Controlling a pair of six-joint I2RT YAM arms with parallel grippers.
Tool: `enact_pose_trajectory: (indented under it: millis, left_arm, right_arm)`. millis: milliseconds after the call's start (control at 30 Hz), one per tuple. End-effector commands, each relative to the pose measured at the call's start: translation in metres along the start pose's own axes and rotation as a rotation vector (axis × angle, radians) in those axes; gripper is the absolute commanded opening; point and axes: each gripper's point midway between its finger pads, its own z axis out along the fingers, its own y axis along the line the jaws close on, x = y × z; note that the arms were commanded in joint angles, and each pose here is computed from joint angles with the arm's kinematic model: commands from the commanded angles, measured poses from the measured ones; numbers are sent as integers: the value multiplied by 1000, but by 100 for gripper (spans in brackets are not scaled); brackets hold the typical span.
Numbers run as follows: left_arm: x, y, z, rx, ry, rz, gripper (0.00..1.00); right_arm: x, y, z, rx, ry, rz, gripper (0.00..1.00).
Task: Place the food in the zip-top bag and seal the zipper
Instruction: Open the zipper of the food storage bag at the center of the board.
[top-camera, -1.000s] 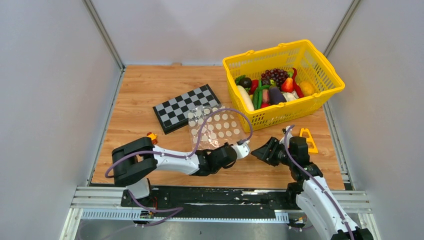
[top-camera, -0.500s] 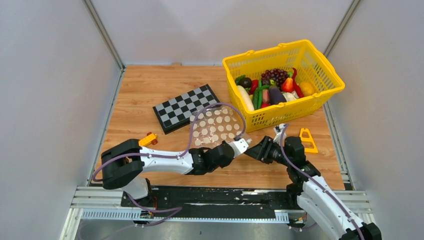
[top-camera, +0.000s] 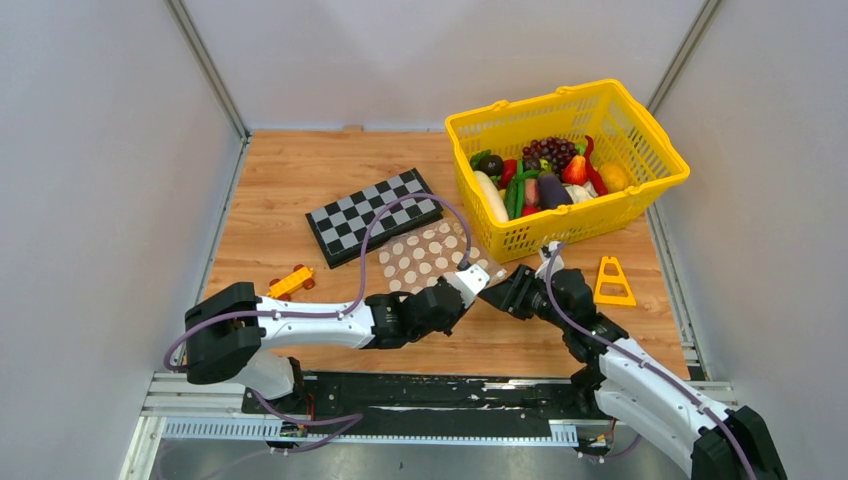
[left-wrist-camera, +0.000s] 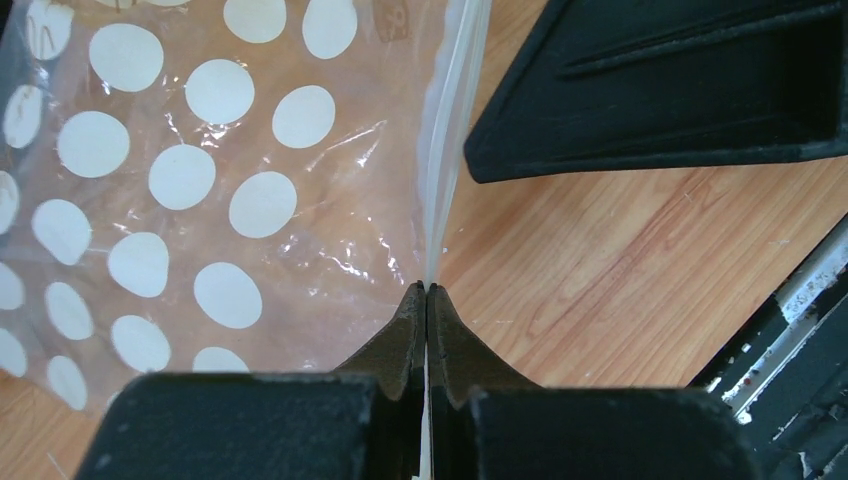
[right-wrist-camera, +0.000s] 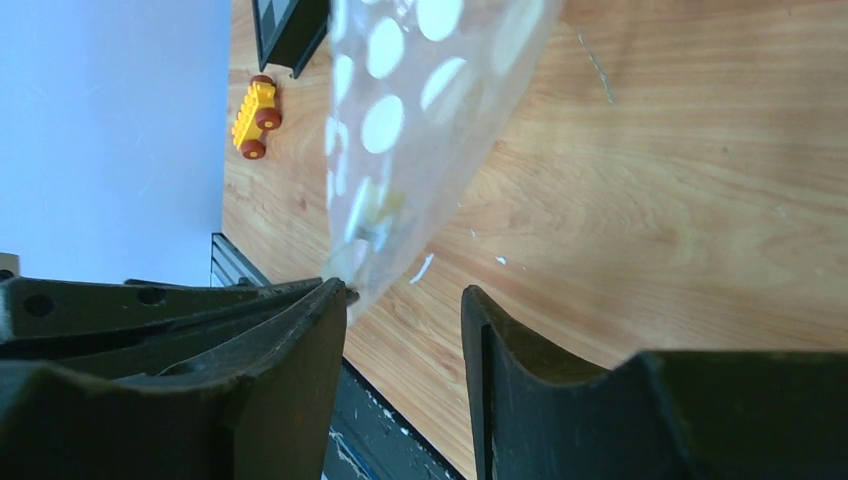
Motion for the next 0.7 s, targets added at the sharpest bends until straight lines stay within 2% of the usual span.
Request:
enact_pose_trajectory:
  millis: [0,167,367,567,667]
  left_arm:
    - [-16,-11,-3,33,-51,-82,0]
    - [-22,-15,-4,60,-68,-92,0]
    - [-23,-15,-6,63,-74,-95,0]
    - [-24,-17,-6,74,-78,-95,0]
    - [-24,-17,-6,77,-81,-98,0]
  right_arm:
    - [-28,35,4,-77,-102,-26,47]
    - [-29,26,11,-39,-114,-7,45]
    - [-34,23,19,-23,-133,-10,35]
    - [-31,21,23,-15,-113,-13,34]
    - [-29,17,25,2,-104,-22,27]
